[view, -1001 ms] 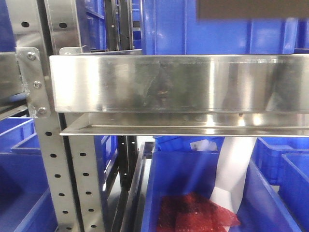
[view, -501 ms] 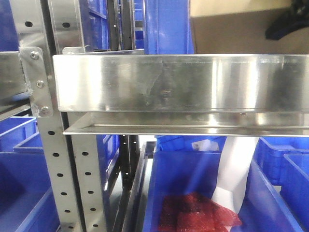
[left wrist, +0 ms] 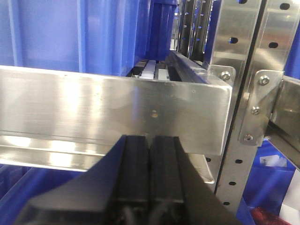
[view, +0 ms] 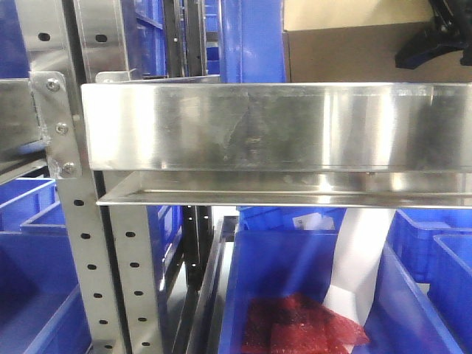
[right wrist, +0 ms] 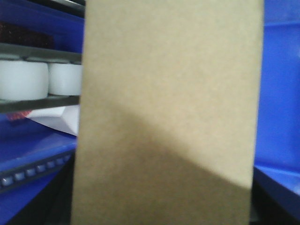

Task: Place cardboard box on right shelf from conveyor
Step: 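Raise the right gripper and push the box onto the upper shelf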

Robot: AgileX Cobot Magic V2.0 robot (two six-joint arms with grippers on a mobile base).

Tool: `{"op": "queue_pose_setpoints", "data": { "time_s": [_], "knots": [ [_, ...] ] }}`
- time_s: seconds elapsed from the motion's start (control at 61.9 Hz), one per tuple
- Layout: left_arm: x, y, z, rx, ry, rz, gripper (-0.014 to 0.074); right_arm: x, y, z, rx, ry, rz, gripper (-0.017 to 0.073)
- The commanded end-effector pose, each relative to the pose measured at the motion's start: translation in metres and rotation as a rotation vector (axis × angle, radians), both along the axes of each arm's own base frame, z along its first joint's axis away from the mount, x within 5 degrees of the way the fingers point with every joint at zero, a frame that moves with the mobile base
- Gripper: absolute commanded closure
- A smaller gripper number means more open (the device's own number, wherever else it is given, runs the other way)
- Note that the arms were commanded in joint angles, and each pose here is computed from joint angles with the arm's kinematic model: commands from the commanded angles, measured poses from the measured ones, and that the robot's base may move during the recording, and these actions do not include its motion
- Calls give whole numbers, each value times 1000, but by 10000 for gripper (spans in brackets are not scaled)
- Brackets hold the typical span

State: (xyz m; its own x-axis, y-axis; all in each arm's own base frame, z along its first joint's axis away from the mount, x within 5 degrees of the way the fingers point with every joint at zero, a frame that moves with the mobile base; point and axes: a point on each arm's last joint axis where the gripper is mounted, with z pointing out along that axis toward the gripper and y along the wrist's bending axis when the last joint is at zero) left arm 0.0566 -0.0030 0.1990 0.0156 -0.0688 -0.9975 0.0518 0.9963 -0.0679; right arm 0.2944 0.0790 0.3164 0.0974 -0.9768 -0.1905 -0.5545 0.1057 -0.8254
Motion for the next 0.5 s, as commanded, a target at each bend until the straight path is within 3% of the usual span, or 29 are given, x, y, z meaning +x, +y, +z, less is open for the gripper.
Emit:
{"op": "queue_pose_setpoints", "data": {
  "time_s": [0.0,0.113,0.485],
  "knots": [
    [-2,1,10,-17,-104,3,713,1,0,26,96,-125,-22,150],
    [-2,1,10,-17,-104,3,713,1,0,27,157,-111,-54,-72],
    [-2,1,10,-17,-104,3,713,-5,-2,31,156,-108,-59,-48]
  ]
}}
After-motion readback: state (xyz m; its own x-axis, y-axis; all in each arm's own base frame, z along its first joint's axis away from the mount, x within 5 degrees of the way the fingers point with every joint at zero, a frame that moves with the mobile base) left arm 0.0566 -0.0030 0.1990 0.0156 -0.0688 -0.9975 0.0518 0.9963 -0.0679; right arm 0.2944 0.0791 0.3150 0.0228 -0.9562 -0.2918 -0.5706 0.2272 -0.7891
